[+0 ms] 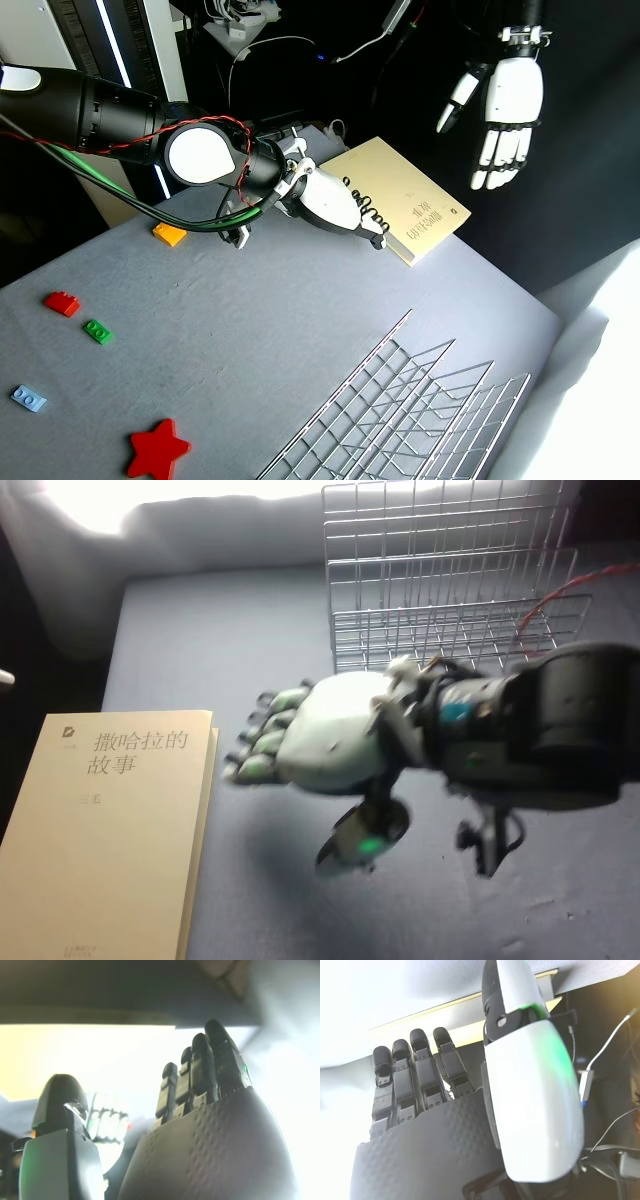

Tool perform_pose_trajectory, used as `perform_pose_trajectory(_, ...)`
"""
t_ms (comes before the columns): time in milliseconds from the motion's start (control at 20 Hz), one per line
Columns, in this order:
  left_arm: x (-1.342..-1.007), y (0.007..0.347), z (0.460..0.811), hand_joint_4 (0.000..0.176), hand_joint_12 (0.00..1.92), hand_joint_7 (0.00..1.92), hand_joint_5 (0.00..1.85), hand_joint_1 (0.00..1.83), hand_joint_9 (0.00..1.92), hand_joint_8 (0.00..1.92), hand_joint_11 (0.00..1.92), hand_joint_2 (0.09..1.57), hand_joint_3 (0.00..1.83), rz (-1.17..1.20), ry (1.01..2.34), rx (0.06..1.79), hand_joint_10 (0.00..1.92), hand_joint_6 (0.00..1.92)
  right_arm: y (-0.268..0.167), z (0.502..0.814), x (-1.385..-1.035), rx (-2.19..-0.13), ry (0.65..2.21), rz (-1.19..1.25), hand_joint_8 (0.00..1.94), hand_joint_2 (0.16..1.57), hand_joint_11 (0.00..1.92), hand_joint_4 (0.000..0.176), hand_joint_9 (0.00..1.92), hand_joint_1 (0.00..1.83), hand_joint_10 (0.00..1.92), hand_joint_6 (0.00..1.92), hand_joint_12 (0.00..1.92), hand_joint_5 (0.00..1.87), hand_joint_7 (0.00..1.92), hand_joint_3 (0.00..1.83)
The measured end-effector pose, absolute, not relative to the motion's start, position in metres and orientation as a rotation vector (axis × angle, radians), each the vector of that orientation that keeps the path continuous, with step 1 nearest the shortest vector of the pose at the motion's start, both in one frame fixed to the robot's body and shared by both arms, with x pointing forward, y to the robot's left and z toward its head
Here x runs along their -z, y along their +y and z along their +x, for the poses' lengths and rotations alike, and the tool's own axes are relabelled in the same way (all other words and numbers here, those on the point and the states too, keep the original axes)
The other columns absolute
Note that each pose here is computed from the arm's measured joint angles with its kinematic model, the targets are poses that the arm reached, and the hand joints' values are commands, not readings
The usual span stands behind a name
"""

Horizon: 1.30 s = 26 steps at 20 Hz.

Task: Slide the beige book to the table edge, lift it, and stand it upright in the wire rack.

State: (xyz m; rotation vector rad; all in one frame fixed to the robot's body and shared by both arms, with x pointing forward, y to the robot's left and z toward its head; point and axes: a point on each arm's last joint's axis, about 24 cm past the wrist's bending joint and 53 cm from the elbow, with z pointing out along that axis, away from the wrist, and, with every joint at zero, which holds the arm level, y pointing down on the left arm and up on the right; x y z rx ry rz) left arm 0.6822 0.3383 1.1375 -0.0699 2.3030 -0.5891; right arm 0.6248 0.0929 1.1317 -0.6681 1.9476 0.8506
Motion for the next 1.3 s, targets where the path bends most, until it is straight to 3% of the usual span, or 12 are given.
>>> perform_pose_trajectory(350,-1.148,0.376,0.696,0.075,0.46,0.07,0.07,0.76,0.09,0.00,0.00,1.07,0.00,-0.201,2.286,0.466,0.00,0.00,0.052,0.619,-1.150,-0.820,1.943,-0.630,0.00,1.05,0.00,0.000,0.15,0.59,0.01,0.00,0.42,0.12,0.18,0.00)
perform_pose_trajectory(450,-1.147,0.378,0.693,0.074,0.53,0.07,0.05,0.82,0.12,0.00,0.00,1.03,0.00,-0.236,2.312,0.461,0.01,0.00,0.040,0.618,-1.164,-0.827,1.911,-0.612,0.00,1.05,0.00,0.000,0.15,0.59,0.00,0.00,0.48,0.10,0.16,0.00)
perform_pose_trajectory(550,-1.149,0.377,0.694,0.074,0.68,0.08,0.05,0.92,0.15,0.00,0.00,0.99,0.00,-0.251,2.314,0.458,0.01,0.00,0.026,0.618,-1.173,-0.821,1.894,-0.594,0.00,1.05,0.00,0.000,0.13,0.59,0.00,0.00,0.42,0.09,0.14,0.00)
perform_pose_trajectory(600,-1.150,0.372,0.694,0.073,0.69,0.09,0.06,1.00,0.17,0.00,0.00,0.98,0.00,-0.249,2.314,0.469,0.02,0.00,0.017,0.619,-1.180,-0.819,1.880,-0.579,0.00,1.05,0.00,0.000,0.10,0.61,0.01,0.00,0.27,0.08,0.13,0.00)
perform_pose_trajectory(700,-1.149,0.364,0.693,0.076,0.65,0.08,0.02,1.02,0.14,0.00,0.00,0.99,0.00,-0.255,2.323,0.499,0.00,0.00,0.004,0.620,-1.194,-0.825,1.836,-0.561,0.00,1.04,0.00,0.000,0.11,0.62,0.02,0.01,0.27,0.12,0.13,0.00)
perform_pose_trajectory(850,-1.151,0.363,0.693,0.054,0.64,0.09,0.02,1.10,0.12,0.00,0.00,0.97,0.00,-0.290,2.321,0.522,0.00,0.00,-0.013,0.620,-1.218,-0.852,1.749,-0.536,0.00,1.07,0.00,0.000,0.09,0.58,0.00,0.00,0.18,0.08,0.12,0.01)
perform_pose_trajectory(950,-1.158,0.361,0.696,0.058,0.55,0.06,0.02,1.08,0.13,0.00,0.00,0.98,0.00,-0.325,2.298,0.556,0.00,0.00,-0.019,0.620,-1.230,-0.871,1.699,-0.526,0.00,1.06,0.00,0.000,0.11,0.60,0.01,0.00,0.24,0.08,0.13,0.00)
perform_pose_trajectory(1050,-1.166,0.362,0.700,0.064,0.54,0.07,0.01,1.04,0.13,0.00,0.00,0.99,0.00,-0.434,2.270,0.602,0.00,0.00,-0.017,0.616,-1.239,-0.908,1.650,-0.532,0.00,1.06,0.00,0.000,0.09,0.59,0.00,0.00,0.10,0.05,0.14,0.00)
perform_pose_trajectory(1100,-1.168,0.362,0.701,0.070,0.55,0.05,0.00,1.07,0.11,0.00,0.00,0.98,0.00,-0.483,2.259,0.624,0.00,0.00,-0.016,0.615,-1.241,-0.914,1.642,-0.533,0.00,1.06,0.00,0.000,0.09,0.59,0.00,0.01,0.09,0.07,0.14,0.00)
perform_pose_trajectory(1300,-1.176,0.353,0.706,0.060,0.59,0.05,0.01,1.05,0.12,0.00,0.00,1.00,0.00,-0.580,2.202,0.747,0.01,0.00,-0.015,0.616,-1.246,-0.949,1.639,-0.497,0.01,1.07,0.00,0.000,0.08,0.55,0.00,0.01,0.19,0.03,0.13,0.00)
